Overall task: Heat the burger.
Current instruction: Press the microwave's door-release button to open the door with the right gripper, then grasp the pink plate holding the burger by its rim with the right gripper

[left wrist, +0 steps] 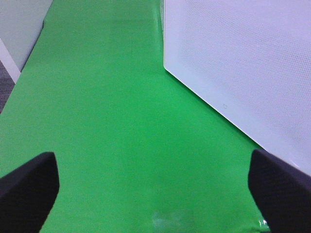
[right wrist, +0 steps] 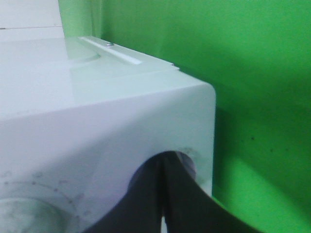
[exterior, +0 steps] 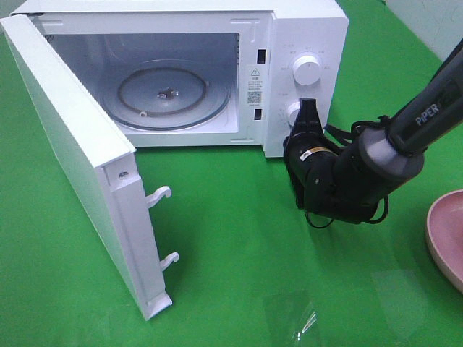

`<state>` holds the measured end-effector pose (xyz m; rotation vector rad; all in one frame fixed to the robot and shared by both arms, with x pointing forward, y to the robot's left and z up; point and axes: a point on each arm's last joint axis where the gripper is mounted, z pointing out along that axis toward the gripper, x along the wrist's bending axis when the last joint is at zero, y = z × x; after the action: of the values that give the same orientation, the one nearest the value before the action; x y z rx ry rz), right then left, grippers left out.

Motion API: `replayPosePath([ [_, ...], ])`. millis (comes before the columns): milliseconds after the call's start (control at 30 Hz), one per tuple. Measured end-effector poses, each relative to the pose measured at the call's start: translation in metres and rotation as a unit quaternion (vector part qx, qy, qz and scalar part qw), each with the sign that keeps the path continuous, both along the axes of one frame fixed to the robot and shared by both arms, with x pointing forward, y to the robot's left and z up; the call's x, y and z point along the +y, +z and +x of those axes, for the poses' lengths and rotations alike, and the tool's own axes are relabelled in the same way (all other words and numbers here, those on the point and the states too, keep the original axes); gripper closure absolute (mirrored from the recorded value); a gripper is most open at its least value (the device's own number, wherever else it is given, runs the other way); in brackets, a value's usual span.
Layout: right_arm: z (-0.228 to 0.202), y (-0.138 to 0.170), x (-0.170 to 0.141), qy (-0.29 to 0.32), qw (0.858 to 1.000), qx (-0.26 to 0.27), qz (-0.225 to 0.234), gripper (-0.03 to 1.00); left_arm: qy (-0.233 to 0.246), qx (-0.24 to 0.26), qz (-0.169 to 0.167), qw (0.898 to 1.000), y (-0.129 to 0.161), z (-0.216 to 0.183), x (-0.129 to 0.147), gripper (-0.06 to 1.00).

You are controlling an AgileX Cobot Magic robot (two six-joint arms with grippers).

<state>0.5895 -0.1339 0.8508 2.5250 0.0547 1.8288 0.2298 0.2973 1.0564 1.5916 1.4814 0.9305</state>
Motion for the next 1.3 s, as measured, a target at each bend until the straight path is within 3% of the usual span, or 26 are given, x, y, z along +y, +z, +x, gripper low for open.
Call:
replayPosePath([
  [233, -0.007, 0.004, -0.003, 0.025, 1.000, -0.003, -0.005, 0.97, 0.000, 0.000, 0.000, 1.000, 0.000, 0.000, 0.000, -0.03],
  [433, -0.029, 0.018, 0.000, 0.031, 0.998, -0.049, 0.019, 0.97, 0.000, 0.000, 0.000, 1.000, 0.000, 0.000, 0.000, -0.03],
  [667, -0.047, 0.016, -0.002, 0.045, 0.999, -0.023, 0.014, 0.97, 0.000, 0.000, 0.000, 1.000, 0.000, 0.000, 0.000, -0.03],
  [900, -0.069, 0.041, -0.017, 0.053, 0.998, -0.030, 0.011, 0.96, 0.000, 0.000, 0.000, 1.000, 0.000, 0.000, 0.000, -0.03],
  [1133, -0.082, 0.065, -0.021, 0.096, 0.993, -0.016, -0.064, 0.96, 0.000, 0.000, 0.000, 1.000, 0.000, 0.000, 0.000, -0.03],
  [1167, -0.084, 0.072, -0.021, 0.120, 0.987, -0.010, -0.106, 0.96, 0.000, 0.000, 0.000, 1.000, 0.000, 0.000, 0.000, -0.03],
  [1200, -0.084, 0.072, -0.021, 0.120, 0.987, -0.010, -0.106, 0.96, 0.000, 0.000, 0.000, 1.000, 0.000, 0.000, 0.000, -0.03],
  [1233, -0.087, 0.077, -0.021, 0.145, 0.978, -0.001, -0.152, 0.95, 0.000, 0.000, 0.000, 1.000, 0.000, 0.000, 0.000, -0.03],
  [1267, -0.087, 0.077, -0.021, 0.145, 0.978, -0.001, -0.152, 0.95, 0.000, 0.000, 0.000, 1.000, 0.000, 0.000, 0.000, -0.03],
  [1300, -0.089, 0.081, -0.022, 0.172, 0.966, 0.013, -0.192, 0.95, 0.000, 0.000, 0.000, 1.000, 0.000, 0.000, 0.000, -0.03],
])
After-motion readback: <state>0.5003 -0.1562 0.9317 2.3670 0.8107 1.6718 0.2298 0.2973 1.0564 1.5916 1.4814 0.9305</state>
